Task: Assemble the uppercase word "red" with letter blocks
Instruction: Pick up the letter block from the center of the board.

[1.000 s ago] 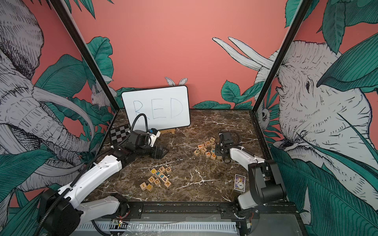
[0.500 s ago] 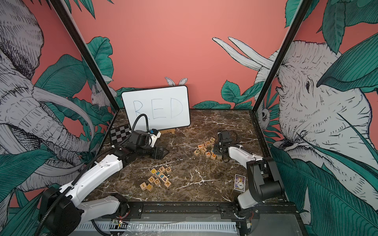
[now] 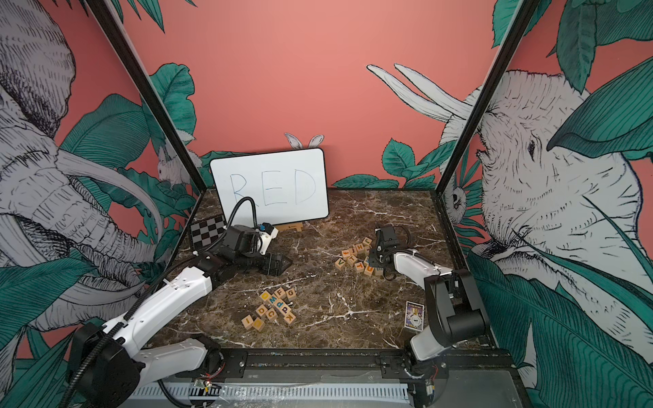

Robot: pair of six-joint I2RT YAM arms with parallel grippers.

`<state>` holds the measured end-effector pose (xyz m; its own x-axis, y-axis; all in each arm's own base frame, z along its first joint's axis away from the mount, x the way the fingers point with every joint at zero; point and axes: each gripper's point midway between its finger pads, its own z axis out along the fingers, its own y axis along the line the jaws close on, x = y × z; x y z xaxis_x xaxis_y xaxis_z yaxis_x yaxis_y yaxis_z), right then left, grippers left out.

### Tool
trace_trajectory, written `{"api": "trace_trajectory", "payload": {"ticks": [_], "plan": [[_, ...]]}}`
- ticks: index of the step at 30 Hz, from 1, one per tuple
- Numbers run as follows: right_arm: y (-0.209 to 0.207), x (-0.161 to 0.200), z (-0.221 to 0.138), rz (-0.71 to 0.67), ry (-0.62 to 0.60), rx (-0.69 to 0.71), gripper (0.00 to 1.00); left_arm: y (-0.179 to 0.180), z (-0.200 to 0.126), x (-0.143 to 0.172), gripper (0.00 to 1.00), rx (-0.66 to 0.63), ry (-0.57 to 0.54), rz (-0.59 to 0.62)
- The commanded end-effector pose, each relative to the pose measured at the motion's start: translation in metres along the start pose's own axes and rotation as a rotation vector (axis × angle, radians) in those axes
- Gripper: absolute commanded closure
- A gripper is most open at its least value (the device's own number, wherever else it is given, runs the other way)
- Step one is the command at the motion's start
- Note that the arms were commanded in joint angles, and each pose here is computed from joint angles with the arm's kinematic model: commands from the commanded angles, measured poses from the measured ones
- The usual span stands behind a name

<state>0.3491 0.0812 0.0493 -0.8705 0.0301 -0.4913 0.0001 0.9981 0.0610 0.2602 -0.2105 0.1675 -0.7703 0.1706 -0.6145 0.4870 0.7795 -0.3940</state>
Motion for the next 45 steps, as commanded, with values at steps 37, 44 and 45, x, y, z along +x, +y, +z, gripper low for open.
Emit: {"api": "trace_trajectory", "payload": {"ticks": [37,44,45], "plan": [[-0.005,-0.002,0.003,-0.001,0.024,0.055,0.67,0.002,-0.008,-0.009,0.12,-0.032,-0.031,0.033],[-0.005,-0.001,0.006,-0.002,0.032,0.059,0.64,0.003,-0.009,-0.009,0.11,-0.040,-0.037,0.037],[-0.005,-0.001,0.006,-0.001,0.032,0.060,0.64,0.004,-0.010,-0.009,0.11,-0.041,-0.037,0.037]]}}
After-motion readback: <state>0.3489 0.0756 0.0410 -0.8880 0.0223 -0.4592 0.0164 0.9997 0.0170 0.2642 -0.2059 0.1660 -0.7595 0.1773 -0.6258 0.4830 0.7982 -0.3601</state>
